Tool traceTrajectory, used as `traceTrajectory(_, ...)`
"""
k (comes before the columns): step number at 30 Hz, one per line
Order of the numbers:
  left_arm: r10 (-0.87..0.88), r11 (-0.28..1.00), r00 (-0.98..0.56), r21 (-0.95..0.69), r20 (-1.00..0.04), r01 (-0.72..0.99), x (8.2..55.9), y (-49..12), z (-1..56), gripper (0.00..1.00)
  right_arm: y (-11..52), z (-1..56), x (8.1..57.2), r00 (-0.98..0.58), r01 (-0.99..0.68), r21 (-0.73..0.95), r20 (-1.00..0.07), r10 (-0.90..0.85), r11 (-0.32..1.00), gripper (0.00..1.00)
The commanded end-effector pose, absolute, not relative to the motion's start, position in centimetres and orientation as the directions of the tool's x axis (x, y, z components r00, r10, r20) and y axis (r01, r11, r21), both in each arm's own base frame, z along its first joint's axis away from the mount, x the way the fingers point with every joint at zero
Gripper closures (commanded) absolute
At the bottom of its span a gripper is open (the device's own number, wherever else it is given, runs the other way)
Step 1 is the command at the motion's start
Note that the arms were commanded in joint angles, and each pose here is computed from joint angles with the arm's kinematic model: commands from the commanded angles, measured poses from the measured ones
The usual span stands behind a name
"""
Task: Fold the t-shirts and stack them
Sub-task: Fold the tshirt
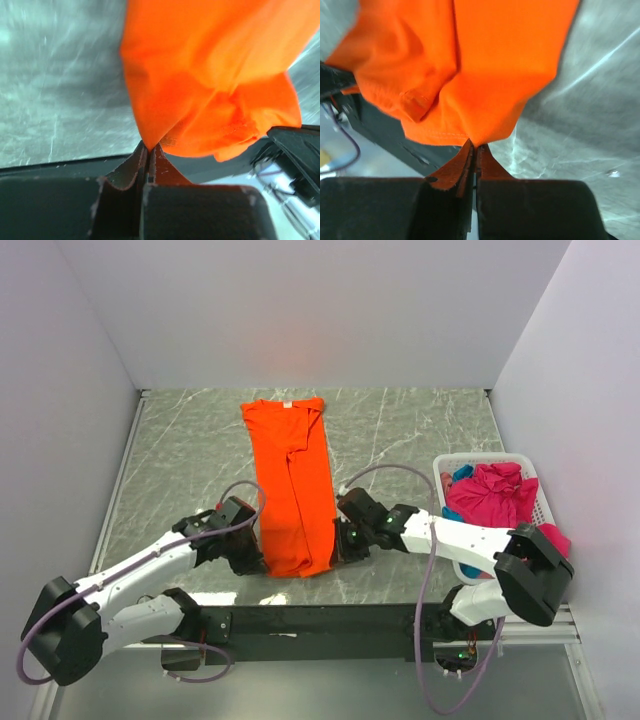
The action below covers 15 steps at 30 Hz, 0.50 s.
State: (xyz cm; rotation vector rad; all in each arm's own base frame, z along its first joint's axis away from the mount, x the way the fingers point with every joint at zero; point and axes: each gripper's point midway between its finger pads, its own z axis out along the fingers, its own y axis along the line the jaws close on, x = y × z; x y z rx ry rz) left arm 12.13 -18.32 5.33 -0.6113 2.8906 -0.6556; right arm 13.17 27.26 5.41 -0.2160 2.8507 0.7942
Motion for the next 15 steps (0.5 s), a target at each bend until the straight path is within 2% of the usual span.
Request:
traceTrajectory(1, -0.438, 0.832, -0.883, -0.446, -0.166, -0.329, 15.8, -18.5, 7.7, 0.99, 26.7, 7.9, 17.0, -0.941, -0.195, 0.444, -0.336, -0.040, 0.875, 1.00)
traceTrajectory(6, -0.476, 0.844, -0.817, -0.430, -0.325, -0.321, 20.8, -18.3, 9.8, 0.99, 26.9, 10.6, 22.8, -0.880, -0.193, 0.368, -0.476, 0.006, 0.909, 1.00)
traceTrajectory(8, -0.502, 0.840, -0.789, -0.418, -0.354, -0.346, 22.5, -17.9, 10.4, 0.99, 27.3, 12.3, 25.0, -0.845, -0.196, 0.339, -0.535, 0.017, 0.920, 1.00)
traceTrajectory(15, -0.537, 0.823, -0.704, -0.475, -0.466, -0.313, 29.1, -18.4, 13.9, 0.99, 28.1, 13.7, 30.9, -0.801, -0.154, 0.287, -0.596, 0.050, 0.946, 1.00)
